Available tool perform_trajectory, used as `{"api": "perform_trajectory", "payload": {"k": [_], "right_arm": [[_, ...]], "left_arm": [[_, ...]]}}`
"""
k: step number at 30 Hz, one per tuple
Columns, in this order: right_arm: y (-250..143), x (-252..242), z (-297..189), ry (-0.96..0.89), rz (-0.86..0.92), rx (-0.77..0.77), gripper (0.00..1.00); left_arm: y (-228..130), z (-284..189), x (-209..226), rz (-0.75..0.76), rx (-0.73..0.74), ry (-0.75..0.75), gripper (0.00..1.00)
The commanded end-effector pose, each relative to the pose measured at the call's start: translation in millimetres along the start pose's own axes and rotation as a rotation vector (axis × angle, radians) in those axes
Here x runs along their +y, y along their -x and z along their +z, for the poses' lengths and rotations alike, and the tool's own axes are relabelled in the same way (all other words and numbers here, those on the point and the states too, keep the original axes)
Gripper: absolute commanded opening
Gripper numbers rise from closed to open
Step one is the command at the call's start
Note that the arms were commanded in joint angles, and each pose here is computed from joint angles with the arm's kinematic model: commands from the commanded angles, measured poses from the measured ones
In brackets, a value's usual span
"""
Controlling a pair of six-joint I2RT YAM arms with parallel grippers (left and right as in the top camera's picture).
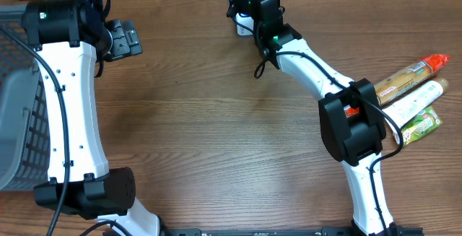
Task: Scan the item barcode
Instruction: 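Lift the light-blue packet and hold it before the scanner, then carry the light-blue packet right and drop it by the items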
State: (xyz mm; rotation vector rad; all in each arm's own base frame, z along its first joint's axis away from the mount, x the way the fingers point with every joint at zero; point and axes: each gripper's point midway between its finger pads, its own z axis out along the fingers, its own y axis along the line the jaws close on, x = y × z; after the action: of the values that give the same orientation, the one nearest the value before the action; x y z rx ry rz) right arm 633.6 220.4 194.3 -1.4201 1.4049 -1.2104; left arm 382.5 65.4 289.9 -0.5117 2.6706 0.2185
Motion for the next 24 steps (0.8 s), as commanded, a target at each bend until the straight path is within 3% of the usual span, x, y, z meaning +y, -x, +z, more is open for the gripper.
{"api": "perform_trajectory", "payload": {"k": [1, 16, 21, 24], "right_arm": [[-2.6, -17.7, -4.9, -0.036, 0.01, 0.019, 0.04], [-0.7, -18.3, -6.1, -0.039, 0.011, 0.019, 0.04], [3.0, -44.3, -19.7, -0.088, 0.057, 0.008, 0.04], [-5.1, -76.6, -35.3, -0.134, 0.173, 0.002, 0.04]], "left_arm": [[2.4, -4.8, 2.8, -0.012, -0.018, 0.006, 1.0], [2.3, -4.8, 2.9, -0.011, -0.018, 0.006, 0.99], [2.3, -4.8, 2.9, -0.011, -0.018, 0.006, 1.0], [2.3, -4.8, 2.9, -0.011, -0.018, 0.006, 1.0]]}}
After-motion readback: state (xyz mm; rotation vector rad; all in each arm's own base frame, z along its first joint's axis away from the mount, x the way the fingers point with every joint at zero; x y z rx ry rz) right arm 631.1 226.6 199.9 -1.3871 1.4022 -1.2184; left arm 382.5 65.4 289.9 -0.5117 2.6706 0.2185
